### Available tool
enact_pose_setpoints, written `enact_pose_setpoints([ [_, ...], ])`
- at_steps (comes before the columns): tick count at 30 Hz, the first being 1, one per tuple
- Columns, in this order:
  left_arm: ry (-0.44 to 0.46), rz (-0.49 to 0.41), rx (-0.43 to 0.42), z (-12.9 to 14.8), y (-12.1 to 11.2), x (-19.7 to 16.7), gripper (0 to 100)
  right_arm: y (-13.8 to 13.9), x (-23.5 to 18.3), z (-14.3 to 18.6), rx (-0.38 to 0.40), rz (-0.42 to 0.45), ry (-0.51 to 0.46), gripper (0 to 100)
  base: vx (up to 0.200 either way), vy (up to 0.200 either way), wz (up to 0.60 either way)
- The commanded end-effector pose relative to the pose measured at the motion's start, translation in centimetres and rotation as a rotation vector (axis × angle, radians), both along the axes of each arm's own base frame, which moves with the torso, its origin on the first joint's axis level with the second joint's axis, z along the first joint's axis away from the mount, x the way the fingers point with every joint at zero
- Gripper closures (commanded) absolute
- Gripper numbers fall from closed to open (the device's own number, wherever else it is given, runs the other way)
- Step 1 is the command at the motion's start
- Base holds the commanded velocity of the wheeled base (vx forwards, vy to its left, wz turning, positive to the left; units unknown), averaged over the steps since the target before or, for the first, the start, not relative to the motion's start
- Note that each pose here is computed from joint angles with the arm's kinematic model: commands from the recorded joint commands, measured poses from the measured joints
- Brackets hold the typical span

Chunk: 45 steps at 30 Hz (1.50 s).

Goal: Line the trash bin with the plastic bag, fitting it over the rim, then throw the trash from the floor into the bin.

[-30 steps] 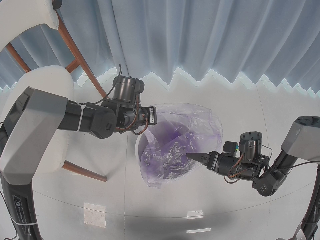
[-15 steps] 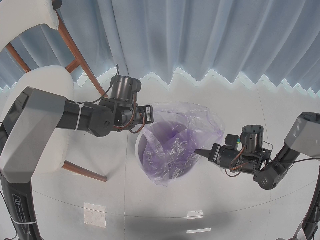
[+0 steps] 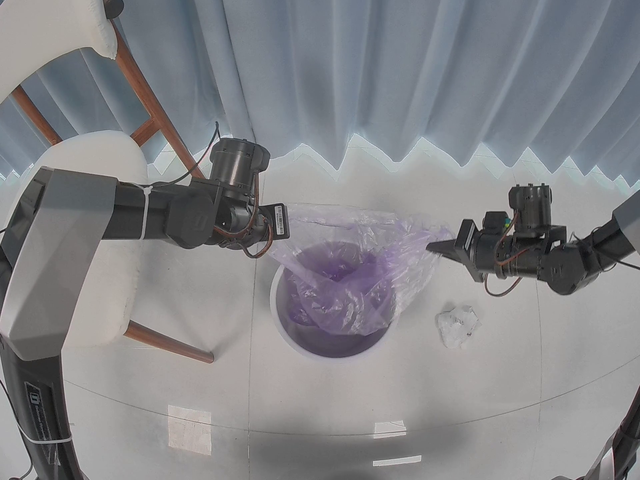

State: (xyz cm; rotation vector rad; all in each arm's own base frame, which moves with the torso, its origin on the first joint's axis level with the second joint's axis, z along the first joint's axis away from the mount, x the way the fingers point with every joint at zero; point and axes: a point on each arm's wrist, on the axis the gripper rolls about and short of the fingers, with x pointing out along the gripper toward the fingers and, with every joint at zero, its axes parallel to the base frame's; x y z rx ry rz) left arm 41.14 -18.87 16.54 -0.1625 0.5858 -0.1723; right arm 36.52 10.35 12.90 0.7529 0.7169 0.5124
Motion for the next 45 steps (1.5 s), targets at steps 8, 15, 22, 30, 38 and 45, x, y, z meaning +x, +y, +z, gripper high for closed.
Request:
enact_pose_setpoints([
  [8, 0.057, 0.108, 0.026, -3.2, 1.7, 4.6, 100, -0.9, 5.2, -0.4, -0.015, -0.046, -0.018, 100, 0.0, 0.0, 0.0],
  [15, 0.106, 0.128, 0.023, -5.7, 1.5, 5.3, 100, -0.9, 6.2, -3.5, -0.087, -0.058, 0.004, 100, 0.0, 0.0, 0.0],
  [22, 0.138, 0.136, 0.028, -6.3, 1.6, 5.2, 100, -1.4, 6.5, -4.8, -0.102, -0.059, 0.03, 100, 0.0, 0.0, 0.0],
  [30, 0.182, 0.157, 0.027, -6.7, 2.0, 4.9, 100, -1.4, 5.8, -5.8, -0.091, -0.024, 0.071, 100, 0.0, 0.0, 0.0],
  [38, 0.286, 0.188, 0.05, -6.8, 3.2, 4.1, 100, -1.5, 5.0, -6.7, -0.097, -0.019, 0.115, 100, 0.0, 0.0, 0.0],
  [45, 0.343, 0.238, 0.003, -7.3, 3.2, 3.6, 100, -1.5, 3.9, -7.6, -0.09, 0.009, 0.155, 100, 0.0, 0.0, 0.0],
])
